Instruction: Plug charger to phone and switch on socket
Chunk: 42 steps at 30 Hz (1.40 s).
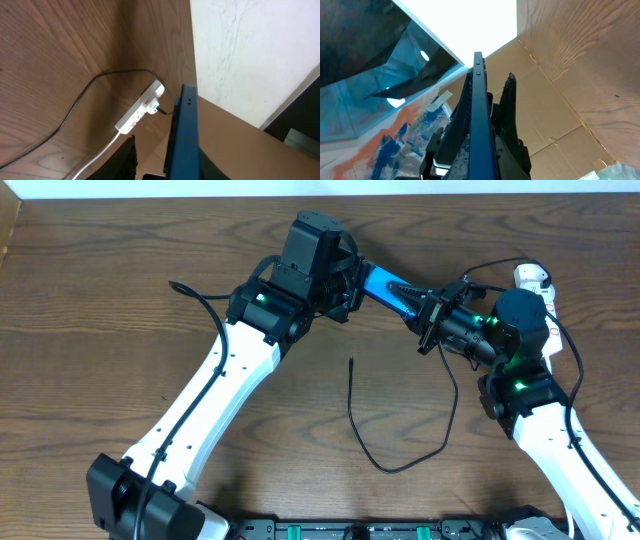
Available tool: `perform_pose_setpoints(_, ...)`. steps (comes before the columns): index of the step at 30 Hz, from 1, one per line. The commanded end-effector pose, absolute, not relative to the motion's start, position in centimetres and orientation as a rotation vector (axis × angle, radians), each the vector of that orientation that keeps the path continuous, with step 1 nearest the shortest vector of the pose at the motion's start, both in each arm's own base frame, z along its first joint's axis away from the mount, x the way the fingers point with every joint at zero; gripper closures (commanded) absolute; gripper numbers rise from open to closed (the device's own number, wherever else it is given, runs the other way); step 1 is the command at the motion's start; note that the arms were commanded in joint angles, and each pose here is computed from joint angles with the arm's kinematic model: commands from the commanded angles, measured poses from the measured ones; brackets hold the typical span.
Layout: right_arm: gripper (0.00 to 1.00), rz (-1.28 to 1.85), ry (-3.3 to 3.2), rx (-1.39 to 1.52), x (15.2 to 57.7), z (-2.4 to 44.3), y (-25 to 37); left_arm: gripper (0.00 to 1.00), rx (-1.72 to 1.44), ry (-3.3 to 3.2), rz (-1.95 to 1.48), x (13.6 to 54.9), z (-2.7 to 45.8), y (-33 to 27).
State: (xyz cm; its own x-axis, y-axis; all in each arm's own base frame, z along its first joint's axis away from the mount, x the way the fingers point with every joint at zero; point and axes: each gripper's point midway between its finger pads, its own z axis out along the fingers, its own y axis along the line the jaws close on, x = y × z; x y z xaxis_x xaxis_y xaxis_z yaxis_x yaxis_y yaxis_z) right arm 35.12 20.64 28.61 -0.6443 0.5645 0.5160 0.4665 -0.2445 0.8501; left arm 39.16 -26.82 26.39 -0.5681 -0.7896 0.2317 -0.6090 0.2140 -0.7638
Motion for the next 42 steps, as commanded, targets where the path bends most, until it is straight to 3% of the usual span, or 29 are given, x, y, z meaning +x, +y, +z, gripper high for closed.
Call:
perform_pose_setpoints(1,0.98,2.074,1.859,1.263,35.1,29.8,20.7,0.75,-1.321,2.253,-1.29,39.1,27.3,-26.6)
perform_pose_setpoints(6,0.98,2.076,1.856,1.259,35.1,29.9,20.7,0.92,-1.317,2.255,-1.289,39.1,27.3,-26.6)
perform_pose_setpoints(16,0.98,2.076,1.856,1.259,35.1,29.9,20.7,0.92,-1.317,2.255,-1.288,39.1,27.3,-26.6)
perform_pose_setpoints(19,0.85,2.076,1.856,1.259,35.1,29.9,20.7,0.92,-1.312,2.255,-1.287,39.2,27.3,-26.6)
perform_pose_setpoints(22,0.65,2.076,1.856,1.259,35.1,29.9,20.7,0.93,-1.308,2.254,-1.283,39.2,27.3,-26.5)
perform_pose_setpoints(28,0.44,2.075,1.856,1.259,35.1,29.9,20.7,0.92,-1.314,2.24,-1.268,39.4,27.3,-26.2)
perform_pose_setpoints(35,0.08,2.036,1.872,1.169,35.2,29.9,20.7,0.93,-1.308,2.201,-1.227,40.8,27.3,-24.1)
perform_pose_setpoints(37,0.01,2.0,1.886,1.09,35.1,29.8,20.7,0.92,-1.302,2.195,-1.221,41.2,27.4,-23.2)
perform_pose_setpoints(42,0.01,1.876,1.92,0.861,35.2,29.6,20.6,0.93,-1.264,2.236,-1.301,41.6,27.9,-21.6)
